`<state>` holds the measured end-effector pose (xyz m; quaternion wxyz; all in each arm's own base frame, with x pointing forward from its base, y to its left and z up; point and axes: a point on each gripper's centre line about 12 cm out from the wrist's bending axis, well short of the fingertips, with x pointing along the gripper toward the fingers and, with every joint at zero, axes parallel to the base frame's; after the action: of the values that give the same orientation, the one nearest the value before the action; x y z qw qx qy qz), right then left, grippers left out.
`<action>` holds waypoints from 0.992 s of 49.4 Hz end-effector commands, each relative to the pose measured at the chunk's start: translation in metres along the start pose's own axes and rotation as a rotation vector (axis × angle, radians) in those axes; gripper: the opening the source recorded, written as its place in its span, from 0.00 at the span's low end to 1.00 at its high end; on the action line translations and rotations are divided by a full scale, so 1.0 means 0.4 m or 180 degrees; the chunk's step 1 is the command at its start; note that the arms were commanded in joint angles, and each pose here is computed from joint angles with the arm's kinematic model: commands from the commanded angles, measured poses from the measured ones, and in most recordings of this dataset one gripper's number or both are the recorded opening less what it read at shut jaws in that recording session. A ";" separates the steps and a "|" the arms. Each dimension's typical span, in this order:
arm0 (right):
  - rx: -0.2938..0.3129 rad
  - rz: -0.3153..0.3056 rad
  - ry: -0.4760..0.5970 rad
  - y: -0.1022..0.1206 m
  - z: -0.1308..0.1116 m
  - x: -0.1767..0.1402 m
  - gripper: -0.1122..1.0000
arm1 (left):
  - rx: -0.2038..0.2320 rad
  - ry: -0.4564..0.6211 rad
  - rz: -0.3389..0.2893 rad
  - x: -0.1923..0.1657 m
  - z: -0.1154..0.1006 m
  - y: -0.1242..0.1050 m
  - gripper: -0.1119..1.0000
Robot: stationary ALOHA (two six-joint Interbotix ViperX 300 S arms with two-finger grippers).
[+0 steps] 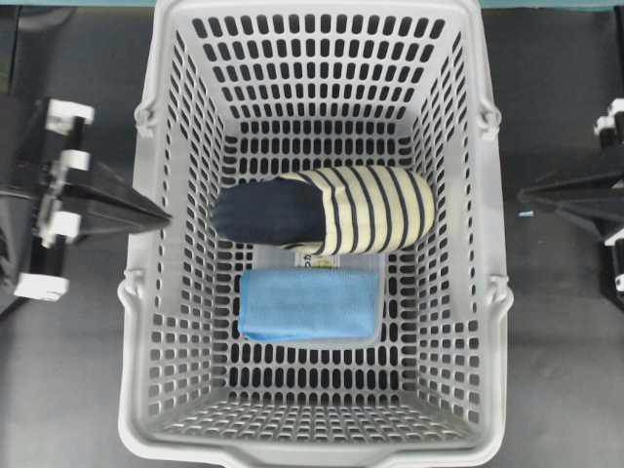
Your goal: Pick up the blue cloth from the shopping basket with the left arm.
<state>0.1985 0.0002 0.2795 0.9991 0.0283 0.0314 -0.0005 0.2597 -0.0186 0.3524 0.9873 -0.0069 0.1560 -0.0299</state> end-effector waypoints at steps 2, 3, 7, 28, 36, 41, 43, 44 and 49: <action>0.0020 0.0000 -0.0015 0.001 0.025 0.001 0.10 | 0.0039 0.0229 -0.0011 0.040 0.065 -0.009 0.11; 0.0020 0.0001 -0.0020 0.001 0.026 -0.001 0.11 | 0.0045 0.0297 -0.0006 0.049 0.068 -0.009 0.11; 0.0020 0.0001 -0.0024 0.002 0.029 -0.005 0.18 | 0.0046 0.0487 0.0003 0.082 0.091 -0.011 0.11; 0.0137 0.0000 0.0000 0.002 0.032 -0.005 0.79 | -0.0009 0.1374 0.0049 0.279 0.120 -0.024 0.29; 0.0132 0.0002 -0.0024 0.002 0.034 -0.005 0.78 | -0.0044 0.1691 0.0032 0.361 0.104 -0.050 0.74; 0.0132 0.0002 -0.0029 0.002 0.036 -0.005 0.78 | -0.0078 0.1896 0.0056 0.415 0.073 -0.054 0.89; 0.0137 0.0002 -0.0034 0.002 0.037 -0.006 0.78 | -0.0089 0.1944 0.0058 0.434 0.062 -0.058 0.89; 0.0132 0.0002 -0.0029 0.002 0.035 -0.006 0.78 | -0.0084 0.1969 0.0049 0.444 0.056 -0.064 0.88; 0.0137 0.0003 -0.0039 0.002 0.037 -0.006 0.78 | -0.0075 0.2091 0.0037 0.487 0.020 -0.077 0.85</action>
<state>0.1949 0.0002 0.2839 0.9980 0.0474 0.0406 -0.0015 0.4383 -0.0551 0.2996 0.8820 -0.0112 0.4708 -0.0185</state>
